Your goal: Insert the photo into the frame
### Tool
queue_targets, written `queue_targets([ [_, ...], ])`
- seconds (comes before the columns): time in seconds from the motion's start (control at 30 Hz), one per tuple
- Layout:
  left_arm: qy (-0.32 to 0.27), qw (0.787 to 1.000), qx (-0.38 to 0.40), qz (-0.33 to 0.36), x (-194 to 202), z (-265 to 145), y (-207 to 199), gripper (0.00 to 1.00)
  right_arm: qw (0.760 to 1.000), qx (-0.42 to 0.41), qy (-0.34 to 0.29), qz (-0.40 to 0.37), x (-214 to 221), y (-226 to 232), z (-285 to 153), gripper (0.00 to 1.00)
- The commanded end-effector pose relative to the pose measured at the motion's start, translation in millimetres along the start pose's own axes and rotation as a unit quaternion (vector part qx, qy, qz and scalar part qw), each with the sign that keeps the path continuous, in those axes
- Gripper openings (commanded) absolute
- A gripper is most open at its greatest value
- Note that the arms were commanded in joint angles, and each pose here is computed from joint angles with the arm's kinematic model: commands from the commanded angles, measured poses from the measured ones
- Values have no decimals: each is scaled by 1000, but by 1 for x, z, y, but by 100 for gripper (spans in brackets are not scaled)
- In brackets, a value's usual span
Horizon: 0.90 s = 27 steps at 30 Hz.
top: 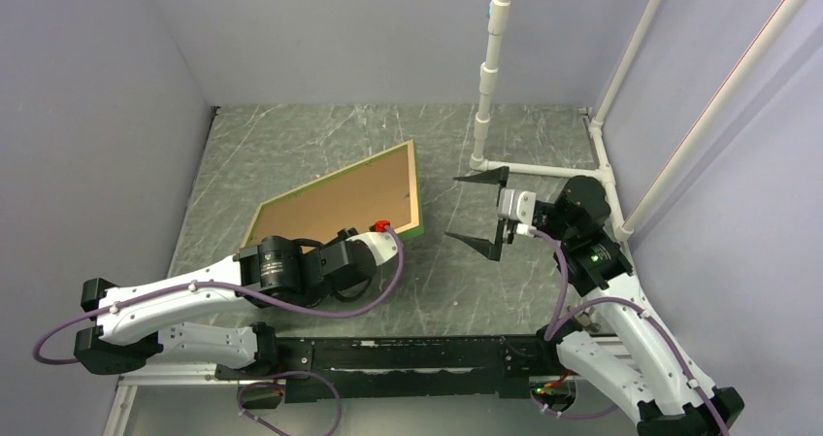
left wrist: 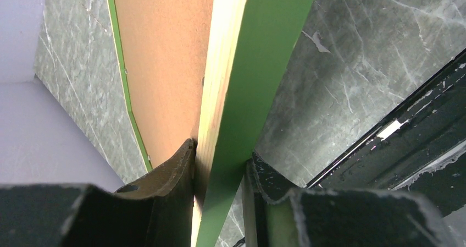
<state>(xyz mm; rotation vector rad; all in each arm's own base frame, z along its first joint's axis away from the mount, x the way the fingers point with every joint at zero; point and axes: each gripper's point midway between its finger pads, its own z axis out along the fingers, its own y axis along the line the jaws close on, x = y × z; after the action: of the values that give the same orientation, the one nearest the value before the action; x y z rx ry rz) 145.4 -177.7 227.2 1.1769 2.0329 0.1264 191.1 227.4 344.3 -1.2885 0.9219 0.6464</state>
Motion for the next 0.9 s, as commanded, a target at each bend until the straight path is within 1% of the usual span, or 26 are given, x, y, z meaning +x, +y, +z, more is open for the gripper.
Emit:
queue_targets([
  [0.0,-67,987,97,-111,-43,-16,-33,0,988,-106,-70,-87,-27,27,6,99],
  [0.13,-74,985,112,-113,-49,-16,-38,0,979,-162,-85,-95,-27,45,15,98],
  [0.23,-84,982,121,-117,-54,-18,-41,0,975,-189,-77,-93,-18,57,28,96],
  [0.3,-88,981,126,-118,-56,-20,-42,0,973,-198,-77,-94,-14,63,37,93],
  [0.43,-92,979,128,-125,-57,-22,-42,0,966,-221,-98,-88,-14,77,52,85],
  [0.6,-107,975,144,-134,-64,-27,-44,0,964,-237,-87,-84,1,87,68,73],
  [0.63,-110,973,149,-134,-66,-29,-45,0,964,-236,-85,-82,5,88,71,67],
  [0.8,-99,975,150,-131,-67,-29,-46,0,966,-237,-67,-83,19,89,80,49],
  [0.87,-102,974,154,-131,-70,-30,-47,0,966,-238,-64,-85,21,89,81,48],
])
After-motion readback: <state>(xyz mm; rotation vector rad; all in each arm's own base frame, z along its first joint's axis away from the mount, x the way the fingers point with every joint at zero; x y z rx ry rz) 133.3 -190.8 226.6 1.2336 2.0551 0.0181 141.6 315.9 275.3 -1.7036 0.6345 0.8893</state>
